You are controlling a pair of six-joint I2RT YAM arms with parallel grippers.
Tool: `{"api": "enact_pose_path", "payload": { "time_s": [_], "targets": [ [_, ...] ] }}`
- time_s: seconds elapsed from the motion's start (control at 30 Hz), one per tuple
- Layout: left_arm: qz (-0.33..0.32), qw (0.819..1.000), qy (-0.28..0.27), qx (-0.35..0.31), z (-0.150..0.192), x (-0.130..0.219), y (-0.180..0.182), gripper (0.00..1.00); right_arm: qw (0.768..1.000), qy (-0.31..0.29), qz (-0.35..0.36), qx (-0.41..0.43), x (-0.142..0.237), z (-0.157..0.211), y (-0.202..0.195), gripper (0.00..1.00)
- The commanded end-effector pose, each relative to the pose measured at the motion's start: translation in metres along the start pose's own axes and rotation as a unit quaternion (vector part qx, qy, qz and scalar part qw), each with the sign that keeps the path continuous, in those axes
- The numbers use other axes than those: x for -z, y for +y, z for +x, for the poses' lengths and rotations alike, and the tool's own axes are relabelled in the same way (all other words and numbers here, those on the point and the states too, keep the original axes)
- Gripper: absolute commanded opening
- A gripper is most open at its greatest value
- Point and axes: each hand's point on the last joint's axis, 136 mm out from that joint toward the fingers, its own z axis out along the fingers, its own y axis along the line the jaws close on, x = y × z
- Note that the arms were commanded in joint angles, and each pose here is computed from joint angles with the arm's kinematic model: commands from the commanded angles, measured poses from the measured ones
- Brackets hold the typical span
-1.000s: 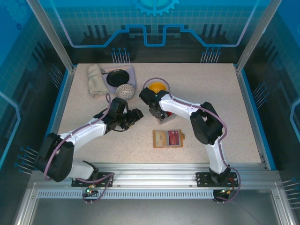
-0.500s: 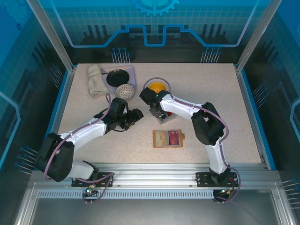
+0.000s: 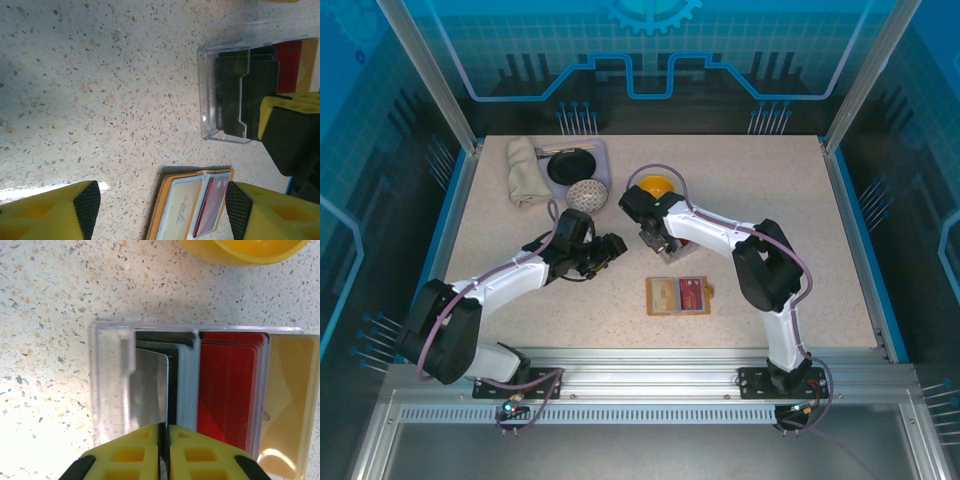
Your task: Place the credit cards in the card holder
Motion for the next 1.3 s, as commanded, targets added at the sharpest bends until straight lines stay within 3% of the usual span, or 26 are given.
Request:
{"api": "enact_pose_path", "payload": {
  "time_s": [0.0, 0.3, 0.5, 0.6, 0.7, 0.83, 1.03, 1.17, 1.27],
  "targets": [
    [0.013, 1.0, 0.008, -0.002, -0.001, 0.001, -0.01, 0.7, 1.0, -0.01, 0.003, -0.007, 0.014, -0.001, -0.009, 0.11],
    [0.023, 1.0, 0.01, -0.004, -0.001, 0.002, -0.015, 0.7, 0.999, -0.019, -0.036, -0.031, 0.031, -0.002, -0.01, 0.02],
    [0.077, 0.997, 0.013, -0.013, -0.001, 0.007, -0.04, 0.7, 0.982, -0.067, -0.142, -0.106, 0.08, -0.008, -0.02, 0.01],
    [0.127, 0.991, 0.019, -0.022, -0.003, 0.012, -0.064, 0.71, 0.946, -0.097, -0.253, -0.179, 0.105, -0.009, -0.027, 0.01],
    [0.185, 0.982, 0.03, -0.03, -0.003, 0.019, -0.091, 0.72, 0.877, -0.122, -0.387, -0.258, 0.125, -0.007, -0.034, 0.01],
    [0.255, 0.965, 0.052, -0.044, -0.001, 0.027, -0.126, 0.73, 0.804, -0.144, -0.477, -0.324, 0.141, 0.001, -0.053, 0.02],
    [0.294, 0.949, 0.091, -0.074, 0.013, 0.023, -0.165, 0.73, 0.749, -0.159, -0.536, -0.356, 0.155, 0.009, -0.067, 0.02],
    [0.311, 0.941, 0.105, -0.082, 0.019, 0.018, -0.182, 0.69, 0.735, -0.161, -0.551, -0.362, 0.157, 0.012, -0.069, 0.02],
    [0.314, 0.939, 0.109, -0.084, 0.021, 0.016, -0.189, 0.53, 0.727, -0.159, -0.559, -0.365, 0.159, 0.013, -0.07, 0.02]
  ]
}}
